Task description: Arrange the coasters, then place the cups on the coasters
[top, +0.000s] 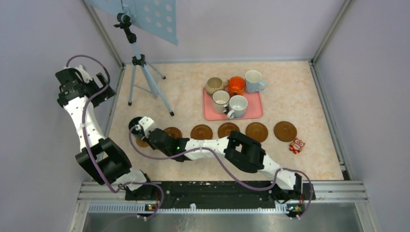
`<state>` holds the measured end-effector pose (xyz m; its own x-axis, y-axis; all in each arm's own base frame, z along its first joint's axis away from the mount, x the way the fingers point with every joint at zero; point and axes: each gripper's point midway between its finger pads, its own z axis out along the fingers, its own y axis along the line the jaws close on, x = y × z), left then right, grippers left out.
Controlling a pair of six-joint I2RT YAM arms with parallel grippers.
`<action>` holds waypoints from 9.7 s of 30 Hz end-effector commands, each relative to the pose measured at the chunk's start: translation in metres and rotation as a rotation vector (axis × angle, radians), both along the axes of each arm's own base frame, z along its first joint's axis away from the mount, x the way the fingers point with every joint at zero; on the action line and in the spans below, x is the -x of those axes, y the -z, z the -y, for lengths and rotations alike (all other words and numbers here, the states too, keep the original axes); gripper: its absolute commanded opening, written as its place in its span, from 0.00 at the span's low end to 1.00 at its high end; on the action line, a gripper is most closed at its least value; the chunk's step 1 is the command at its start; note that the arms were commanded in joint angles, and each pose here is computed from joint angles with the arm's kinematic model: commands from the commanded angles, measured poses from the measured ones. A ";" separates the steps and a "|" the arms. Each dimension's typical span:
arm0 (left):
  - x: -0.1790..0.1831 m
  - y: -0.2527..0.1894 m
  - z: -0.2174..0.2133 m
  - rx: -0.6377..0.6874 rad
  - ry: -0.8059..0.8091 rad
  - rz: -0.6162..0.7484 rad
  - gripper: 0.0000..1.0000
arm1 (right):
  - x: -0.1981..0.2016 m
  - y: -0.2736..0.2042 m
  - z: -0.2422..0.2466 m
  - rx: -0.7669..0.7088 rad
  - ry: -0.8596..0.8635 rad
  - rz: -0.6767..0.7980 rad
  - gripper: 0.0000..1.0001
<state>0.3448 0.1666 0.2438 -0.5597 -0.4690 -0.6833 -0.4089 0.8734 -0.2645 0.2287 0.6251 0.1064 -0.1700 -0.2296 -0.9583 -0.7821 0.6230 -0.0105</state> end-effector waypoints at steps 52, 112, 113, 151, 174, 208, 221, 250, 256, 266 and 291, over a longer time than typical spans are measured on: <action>-0.002 -0.030 -0.025 -0.035 -0.033 0.103 0.99 | 0.022 -0.021 -0.029 -0.127 -0.041 0.028 0.32; 0.000 -0.026 -0.004 -0.006 0.081 0.128 0.99 | 0.008 -0.016 -0.001 -0.043 -0.078 0.000 0.24; 0.000 -0.027 -0.004 -0.006 0.082 0.129 0.99 | 0.009 -0.014 -0.002 -0.039 -0.078 -0.003 0.24; 0.029 -0.003 0.026 -0.118 0.349 0.043 0.99 | -0.036 -0.145 0.130 -0.045 -0.226 0.056 0.81; 0.038 -0.012 0.035 -0.133 0.313 0.079 0.99 | -0.165 -0.101 0.480 0.140 0.250 -0.243 0.77; 0.053 -0.010 0.027 -0.184 0.250 0.026 0.99 | -0.297 -0.005 0.528 0.319 0.165 -0.212 0.30; 0.039 -0.008 0.026 -0.136 0.250 0.052 0.99 | -0.279 -0.038 0.535 0.295 0.237 -0.111 0.00; 0.036 -0.015 0.042 -0.061 0.223 0.136 0.99 | -0.174 -0.252 0.402 0.005 0.249 0.146 0.00; 0.041 -0.012 0.047 -0.056 0.228 0.137 0.99 | -0.133 -0.231 0.332 -0.015 0.136 0.078 0.00; 0.041 -0.017 0.049 -0.052 0.220 0.157 0.99 | -0.085 -0.195 0.226 -0.032 0.027 0.048 0.00; 0.039 -0.018 0.050 -0.044 0.212 0.182 0.99 | -0.018 -0.113 0.104 0.000 0.058 -0.075 0.00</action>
<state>0.3030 0.1170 0.2490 -0.5524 -0.3375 -0.7622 -0.1757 0.9410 -0.2893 0.2350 0.4907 0.1534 -0.3104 -0.4313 -0.8471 -0.8005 0.5993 -0.0118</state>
